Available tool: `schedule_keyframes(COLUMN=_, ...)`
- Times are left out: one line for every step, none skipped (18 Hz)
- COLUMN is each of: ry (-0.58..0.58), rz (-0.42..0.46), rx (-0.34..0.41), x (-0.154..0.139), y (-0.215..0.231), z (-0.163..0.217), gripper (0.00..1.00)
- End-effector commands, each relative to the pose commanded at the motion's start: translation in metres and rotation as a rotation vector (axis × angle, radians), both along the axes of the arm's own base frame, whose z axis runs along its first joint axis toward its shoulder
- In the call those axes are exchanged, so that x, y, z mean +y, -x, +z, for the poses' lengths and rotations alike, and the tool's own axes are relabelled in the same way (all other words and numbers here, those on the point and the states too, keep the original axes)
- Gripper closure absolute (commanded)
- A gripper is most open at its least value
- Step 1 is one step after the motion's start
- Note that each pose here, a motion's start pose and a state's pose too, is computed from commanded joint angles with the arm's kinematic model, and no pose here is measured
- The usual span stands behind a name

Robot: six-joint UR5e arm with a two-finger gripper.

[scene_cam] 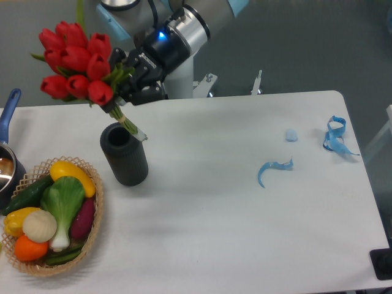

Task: Insert the flowers into the vase
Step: 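Lower the tulip stems down into the black vase opening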

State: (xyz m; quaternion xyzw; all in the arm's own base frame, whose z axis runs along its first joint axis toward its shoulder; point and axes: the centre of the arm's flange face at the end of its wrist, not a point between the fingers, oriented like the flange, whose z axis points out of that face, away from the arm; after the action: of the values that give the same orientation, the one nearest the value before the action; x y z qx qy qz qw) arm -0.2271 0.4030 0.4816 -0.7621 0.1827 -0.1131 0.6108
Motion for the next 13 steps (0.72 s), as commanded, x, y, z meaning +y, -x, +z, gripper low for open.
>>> schedule_keyframes(ry=-0.009, rz=-0.006, rx=-0.007, x=-0.001, y=-0.002, z=0.0, gripper=0.95)
schedule_keyframes(ry=-0.011, rz=-0.009, rx=-0.016, x=-0.001, y=-0.003, z=-0.002, gripper=0.95)
schedule_keyframes(ry=-0.01, rz=-0.009, rx=-0.018, x=-0.002, y=-0.004, z=-0.004, gripper=0.95)
schedule_keyframes(ry=-0.007, rz=-0.009, rx=-0.022, x=-0.003, y=-0.006, z=-0.007, gripper=0.95)
schedule_keyframes(ry=-0.007, rz=-0.01, rx=-0.022, x=-0.004, y=-0.008, z=-0.008, gripper=0.95)
schedule_keyframes(ry=-0.008, rz=-0.012, rx=-0.019, x=-0.004, y=-0.008, z=-0.011, gripper=0.95)
schedule_keyframes(ry=-0.011, rz=-0.015, rx=-0.014, x=-0.005, y=-0.009, z=-0.013, gripper=0.95)
schedule_keyframes(ry=-0.014, rz=-0.019, rx=-0.016, x=-0.005, y=-0.011, z=-0.014, gripper=0.95)
schedule_keyframes(ry=-0.015, rz=-0.021, rx=-0.015, x=-0.006, y=-0.013, z=-0.015, gripper=0.95)
schedule_keyframes(ry=-0.014, rz=-0.026, rx=-0.016, x=-0.005, y=-0.015, z=-0.017, gripper=0.95)
schedule_keyframes(ry=-0.016, rz=-0.028, rx=-0.01, x=-0.005, y=-0.015, z=-0.019, gripper=0.94)
schedule_keyframes(ry=-0.016, rz=-0.034, rx=-0.008, x=-0.003, y=-0.015, z=-0.023, gripper=0.94)
schedule_keyframes(ry=-0.019, rz=-0.044, rx=-0.003, x=-0.001, y=-0.016, z=-0.027, gripper=0.94)
